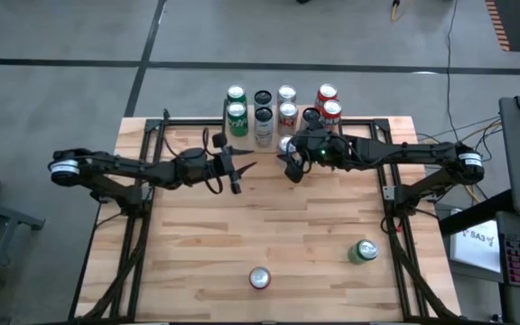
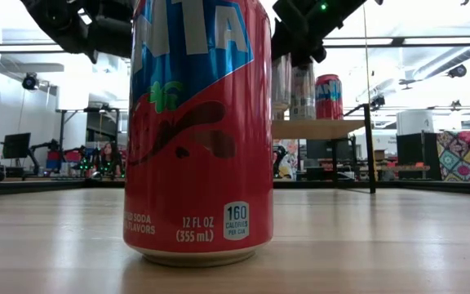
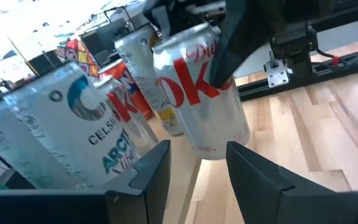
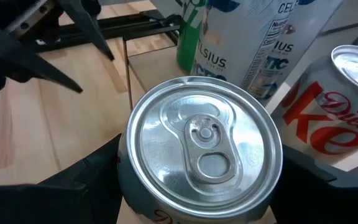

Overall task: Place canned beverage on shelf
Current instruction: Put the white red soda can on the shelf aligned with the other white red soda cans

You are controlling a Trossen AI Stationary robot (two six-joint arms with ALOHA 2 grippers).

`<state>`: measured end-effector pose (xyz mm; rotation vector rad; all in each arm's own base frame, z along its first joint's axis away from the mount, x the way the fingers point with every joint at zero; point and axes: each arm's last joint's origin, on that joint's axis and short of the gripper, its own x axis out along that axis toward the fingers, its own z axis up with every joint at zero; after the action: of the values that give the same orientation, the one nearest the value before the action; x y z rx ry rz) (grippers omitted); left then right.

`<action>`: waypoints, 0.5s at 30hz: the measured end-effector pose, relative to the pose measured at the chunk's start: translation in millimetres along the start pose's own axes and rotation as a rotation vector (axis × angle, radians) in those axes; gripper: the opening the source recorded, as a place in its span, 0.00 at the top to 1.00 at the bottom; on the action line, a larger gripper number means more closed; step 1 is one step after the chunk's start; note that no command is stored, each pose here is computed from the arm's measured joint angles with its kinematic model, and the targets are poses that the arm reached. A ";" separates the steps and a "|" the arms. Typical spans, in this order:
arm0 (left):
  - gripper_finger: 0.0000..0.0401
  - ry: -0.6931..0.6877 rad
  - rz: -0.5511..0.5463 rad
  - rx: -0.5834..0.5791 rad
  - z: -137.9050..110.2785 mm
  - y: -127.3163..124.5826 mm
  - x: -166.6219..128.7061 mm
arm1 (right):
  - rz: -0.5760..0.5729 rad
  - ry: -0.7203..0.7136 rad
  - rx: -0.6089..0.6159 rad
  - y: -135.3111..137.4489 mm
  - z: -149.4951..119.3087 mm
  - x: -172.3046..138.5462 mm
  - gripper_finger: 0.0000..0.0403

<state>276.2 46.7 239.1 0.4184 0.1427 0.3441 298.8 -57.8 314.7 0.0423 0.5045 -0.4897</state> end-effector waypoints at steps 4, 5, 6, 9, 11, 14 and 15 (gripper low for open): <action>0.65 0.010 -0.004 -0.013 -2.5 -1.5 1.6 | 0.006 0.018 -0.014 1.9 -2.0 -0.8 0.29; 0.65 0.011 -0.005 -0.019 -2.9 -1.8 1.9 | 0.011 0.022 -0.029 3.6 -2.5 -1.7 0.29; 0.65 0.012 -0.007 -0.026 -3.1 -2.0 2.1 | 0.021 0.021 -0.045 5.4 -2.4 -3.9 0.29; 0.65 -0.014 -0.051 -0.068 -1.4 -2.6 1.4 | 0.078 0.003 -0.070 12.1 -0.3 -13.3 0.29; 0.65 -0.064 -0.114 -0.091 2.0 -2.5 0.6 | 0.160 -0.010 -0.092 15.8 1.5 -20.7 0.29; 0.64 -0.144 -0.224 -0.140 6.3 -2.3 -0.1 | 0.263 -0.039 -0.121 18.7 4.9 -32.7 0.29; 0.63 -0.164 -0.264 -0.162 7.3 -2.4 -0.5 | 0.302 -0.050 -0.144 20.1 5.8 -37.1 0.29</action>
<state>278.0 41.8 244.8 0.2614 0.0087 0.0599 282.4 -24.7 335.7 -0.0320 0.4740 -0.1580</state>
